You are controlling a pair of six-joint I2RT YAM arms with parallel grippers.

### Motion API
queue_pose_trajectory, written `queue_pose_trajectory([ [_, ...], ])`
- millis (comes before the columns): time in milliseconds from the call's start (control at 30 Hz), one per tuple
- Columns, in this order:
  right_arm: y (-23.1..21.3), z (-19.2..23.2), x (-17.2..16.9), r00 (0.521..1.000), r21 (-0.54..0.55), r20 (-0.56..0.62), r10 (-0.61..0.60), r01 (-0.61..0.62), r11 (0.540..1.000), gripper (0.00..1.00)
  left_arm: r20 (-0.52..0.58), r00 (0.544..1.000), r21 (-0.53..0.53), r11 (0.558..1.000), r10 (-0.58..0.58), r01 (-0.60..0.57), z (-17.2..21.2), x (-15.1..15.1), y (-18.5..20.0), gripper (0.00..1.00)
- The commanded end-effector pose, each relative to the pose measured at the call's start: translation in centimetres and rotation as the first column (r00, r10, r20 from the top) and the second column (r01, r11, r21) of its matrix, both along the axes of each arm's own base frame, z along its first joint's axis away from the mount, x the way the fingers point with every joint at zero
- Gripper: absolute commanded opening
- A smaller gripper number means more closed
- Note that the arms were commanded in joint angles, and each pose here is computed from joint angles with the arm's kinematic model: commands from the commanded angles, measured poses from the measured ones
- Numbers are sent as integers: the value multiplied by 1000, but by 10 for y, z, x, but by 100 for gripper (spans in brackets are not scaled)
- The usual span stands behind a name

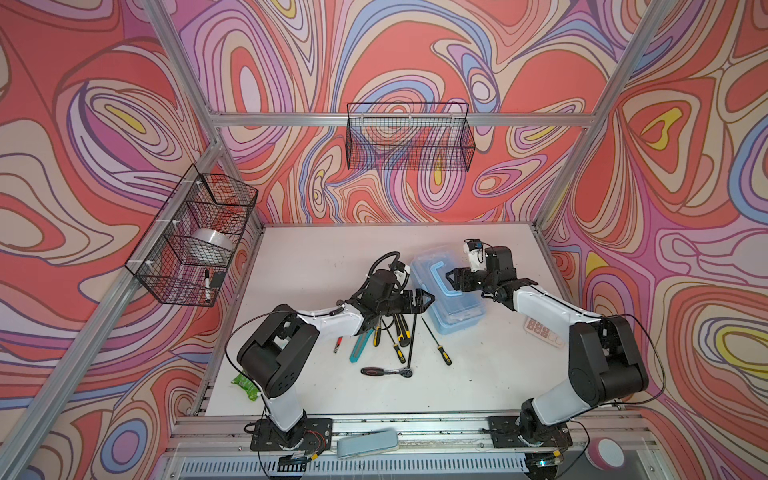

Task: Pack the tool kit

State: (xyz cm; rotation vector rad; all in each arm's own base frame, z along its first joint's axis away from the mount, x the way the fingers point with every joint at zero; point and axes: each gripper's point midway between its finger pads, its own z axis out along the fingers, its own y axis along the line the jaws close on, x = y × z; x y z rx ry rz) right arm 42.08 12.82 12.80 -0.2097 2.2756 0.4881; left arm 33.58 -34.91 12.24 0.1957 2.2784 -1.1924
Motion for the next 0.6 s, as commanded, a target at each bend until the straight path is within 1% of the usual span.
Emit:
queue_pose_trajectory([
  [0, -26, -64, -30, 966, 12, -242, -95, 101, 995, 63, -35, 999, -46, 999, 5, -7, -3, 3, -6, 97],
  [67, -29, -64, -28, 964, 45, -244, -105, 119, 992, 63, -45, 999, -67, 998, 13, -16, -2, 5, -8, 97],
  [267, -29, -64, -26, 961, 91, -254, -113, 140, 986, 61, -95, 994, -112, 992, 45, -56, -4, 12, -14, 95],
  [567, -26, -78, -28, 944, 172, -311, -114, 174, 970, 58, -96, 994, -216, 974, 55, -74, 11, 27, -28, 94],
])
